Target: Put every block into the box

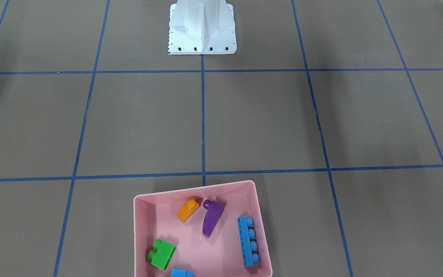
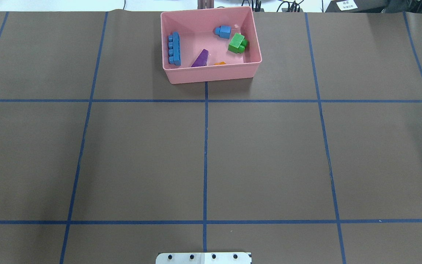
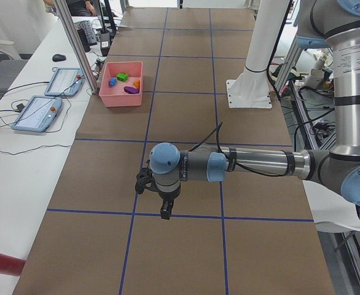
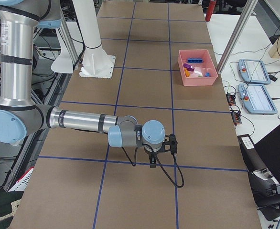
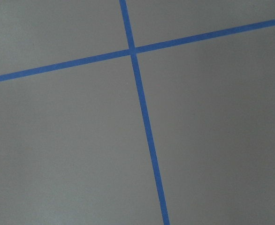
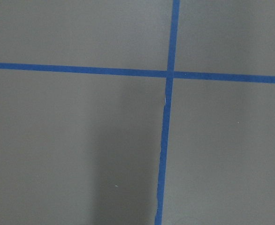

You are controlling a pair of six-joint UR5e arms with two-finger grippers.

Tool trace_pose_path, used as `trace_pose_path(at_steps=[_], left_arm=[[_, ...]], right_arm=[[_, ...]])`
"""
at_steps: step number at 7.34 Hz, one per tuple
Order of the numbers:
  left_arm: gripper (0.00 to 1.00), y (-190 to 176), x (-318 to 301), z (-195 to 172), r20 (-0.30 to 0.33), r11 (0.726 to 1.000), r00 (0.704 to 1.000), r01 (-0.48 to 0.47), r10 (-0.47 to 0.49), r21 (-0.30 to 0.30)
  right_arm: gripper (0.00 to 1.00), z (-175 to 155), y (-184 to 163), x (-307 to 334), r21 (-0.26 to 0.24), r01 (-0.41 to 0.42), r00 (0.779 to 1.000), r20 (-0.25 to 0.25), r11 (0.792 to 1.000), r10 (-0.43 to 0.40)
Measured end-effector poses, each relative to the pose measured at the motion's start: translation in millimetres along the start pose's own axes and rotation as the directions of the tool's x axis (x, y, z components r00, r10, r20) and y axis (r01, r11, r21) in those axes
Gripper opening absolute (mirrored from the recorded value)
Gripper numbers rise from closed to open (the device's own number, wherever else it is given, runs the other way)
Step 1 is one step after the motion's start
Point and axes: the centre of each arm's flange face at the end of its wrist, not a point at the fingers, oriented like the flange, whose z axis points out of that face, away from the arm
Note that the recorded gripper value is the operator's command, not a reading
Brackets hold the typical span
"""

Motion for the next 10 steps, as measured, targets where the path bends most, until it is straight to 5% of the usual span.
trace_pose_path(at_steps=[4, 8, 10], left_arm=[[1.0, -9, -3, -2, 0.01, 1.0, 1.0, 0.005, -0.005, 0.005], [1.0, -12, -5, -1, 0.01, 1.0, 1.0, 0.016, -0.016, 0.003], [1.0, -13, -8, 2, 0.01, 1.0, 1.0, 0.021, -0.021, -0.002]], right_arm=[[1.0, -11, 0, -7, -0.032, -0.05, 0.999, 0.011, 0.998, 0.051], [1.0, -51, 15, -11, -0.118, 0.028, 0.993, -0.113, 0.993, -0.041], [1.0, -53, 14, -9, -0.099, 0.066, 0.988, -0.13, 0.993, -0.078]])
